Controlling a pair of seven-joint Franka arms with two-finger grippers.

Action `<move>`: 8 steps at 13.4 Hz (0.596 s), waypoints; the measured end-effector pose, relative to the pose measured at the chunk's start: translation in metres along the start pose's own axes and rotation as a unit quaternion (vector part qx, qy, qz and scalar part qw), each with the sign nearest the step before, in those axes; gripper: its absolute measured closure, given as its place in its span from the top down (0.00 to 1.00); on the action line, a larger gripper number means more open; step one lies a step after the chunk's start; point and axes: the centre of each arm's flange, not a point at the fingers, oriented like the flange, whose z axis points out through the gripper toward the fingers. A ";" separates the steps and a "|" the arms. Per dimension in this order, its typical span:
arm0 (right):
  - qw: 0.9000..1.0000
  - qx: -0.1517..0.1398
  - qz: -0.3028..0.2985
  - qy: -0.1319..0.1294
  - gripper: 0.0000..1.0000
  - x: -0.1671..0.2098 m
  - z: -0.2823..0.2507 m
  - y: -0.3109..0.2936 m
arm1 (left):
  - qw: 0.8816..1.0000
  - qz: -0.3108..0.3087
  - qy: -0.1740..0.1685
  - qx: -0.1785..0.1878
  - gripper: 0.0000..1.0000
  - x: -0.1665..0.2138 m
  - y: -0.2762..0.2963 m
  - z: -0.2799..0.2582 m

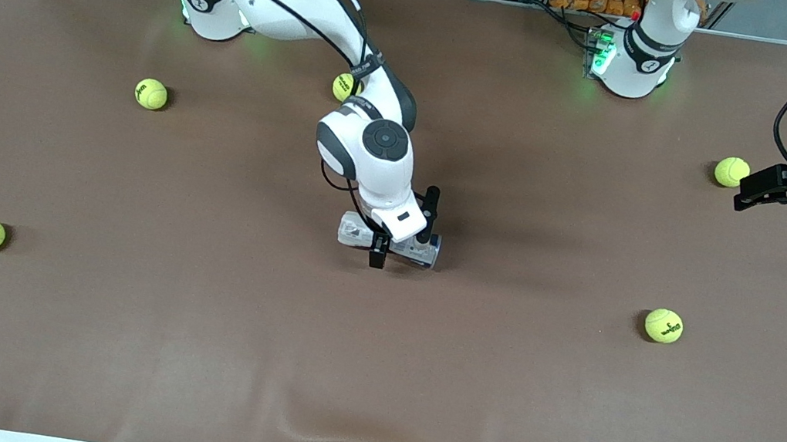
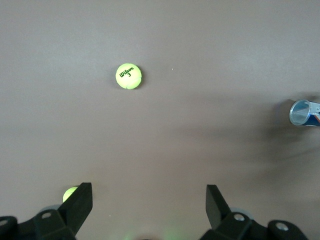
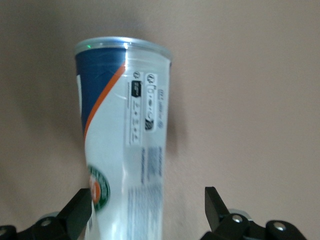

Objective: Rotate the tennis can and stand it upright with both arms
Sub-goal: 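Lay the can down, open the right gripper and withdraw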

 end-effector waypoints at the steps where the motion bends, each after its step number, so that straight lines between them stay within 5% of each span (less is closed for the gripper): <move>1: 1.000 -0.003 0.003 0.000 1.00 -0.001 -0.015 0.006 | 1.000 0.000 0.000 0.000 1.00 0.000 0.000 0.000; 8: 0.997 -0.008 0.067 -0.020 1.00 -0.065 -0.108 0.074 | 0.999 -0.003 -0.011 -0.034 1.00 0.005 0.002 0.009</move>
